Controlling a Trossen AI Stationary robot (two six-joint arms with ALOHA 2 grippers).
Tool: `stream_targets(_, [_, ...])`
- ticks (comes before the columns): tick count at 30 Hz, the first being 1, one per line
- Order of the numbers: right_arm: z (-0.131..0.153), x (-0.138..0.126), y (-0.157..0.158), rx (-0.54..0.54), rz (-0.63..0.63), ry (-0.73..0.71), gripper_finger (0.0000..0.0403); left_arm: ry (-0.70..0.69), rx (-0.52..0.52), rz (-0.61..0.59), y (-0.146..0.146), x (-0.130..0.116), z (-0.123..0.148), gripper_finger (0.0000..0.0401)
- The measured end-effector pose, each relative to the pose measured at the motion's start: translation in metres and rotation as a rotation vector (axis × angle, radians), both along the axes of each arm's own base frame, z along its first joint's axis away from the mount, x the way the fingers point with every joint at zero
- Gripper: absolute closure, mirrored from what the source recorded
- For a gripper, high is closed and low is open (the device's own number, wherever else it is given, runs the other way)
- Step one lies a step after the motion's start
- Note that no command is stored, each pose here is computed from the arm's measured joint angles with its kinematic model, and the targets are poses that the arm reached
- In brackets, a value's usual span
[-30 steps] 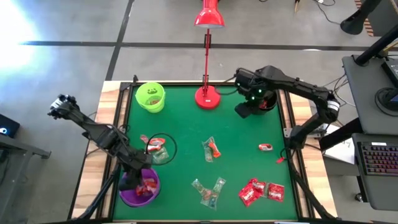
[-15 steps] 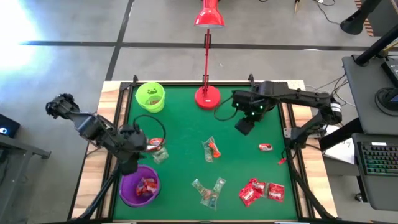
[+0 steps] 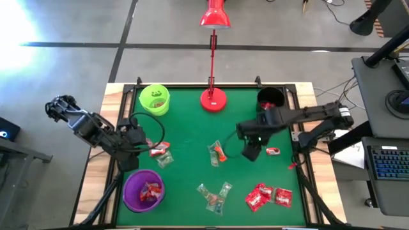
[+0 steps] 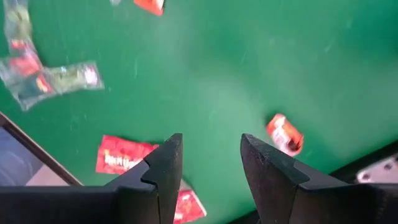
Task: Sort candy
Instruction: Put the red candy into the black bucket
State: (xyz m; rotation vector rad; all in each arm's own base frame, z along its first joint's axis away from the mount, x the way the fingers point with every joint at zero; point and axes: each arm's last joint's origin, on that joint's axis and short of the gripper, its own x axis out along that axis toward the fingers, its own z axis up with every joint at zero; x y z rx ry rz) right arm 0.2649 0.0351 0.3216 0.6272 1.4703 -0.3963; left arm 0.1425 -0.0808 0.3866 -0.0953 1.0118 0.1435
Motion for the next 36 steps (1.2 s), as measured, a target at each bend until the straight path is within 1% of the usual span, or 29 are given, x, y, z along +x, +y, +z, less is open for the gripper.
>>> stream_targets(5, [-0.016,-0.009,0.031,-0.007,-0.036,0.078,0.0246,0.016,0.012,0.002,0.000,0.000,-0.003,0.0310])
stream_targets(10, [-0.030,-0.020,0.054,-0.007,-0.067,0.152,0.0245,0.019,0.016,0.003,0.000,0.000,-0.004,0.0310])
stream_targets(16, [-0.048,-0.033,0.077,-0.005,-0.052,0.204,0.0245,-0.011,0.045,0.023,0.002,0.000,-0.002,0.0310])
stream_targets(19, [-0.056,-0.036,0.089,0.006,-0.013,0.178,0.0245,-0.024,0.056,0.041,0.002,0.001,-0.002,0.0311])
stream_targets(22, [-0.065,-0.038,0.100,0.024,0.074,0.130,0.0245,-0.040,0.063,0.069,0.003,0.001,-0.001,0.0311])
stream_targets(26, [-0.077,-0.044,0.111,0.028,0.176,0.109,0.0245,-0.059,0.061,0.116,0.003,0.001,-0.001,0.0311])
stream_targets(30, [-0.092,-0.048,0.119,0.039,0.233,0.080,0.0245,-0.062,0.051,0.134,0.003,0.001,-0.001,0.0311])
stream_targets(36, [-0.114,-0.055,0.125,0.055,0.259,0.063,0.0245,-0.065,0.023,0.167,0.003,0.001,-0.001,0.0311])
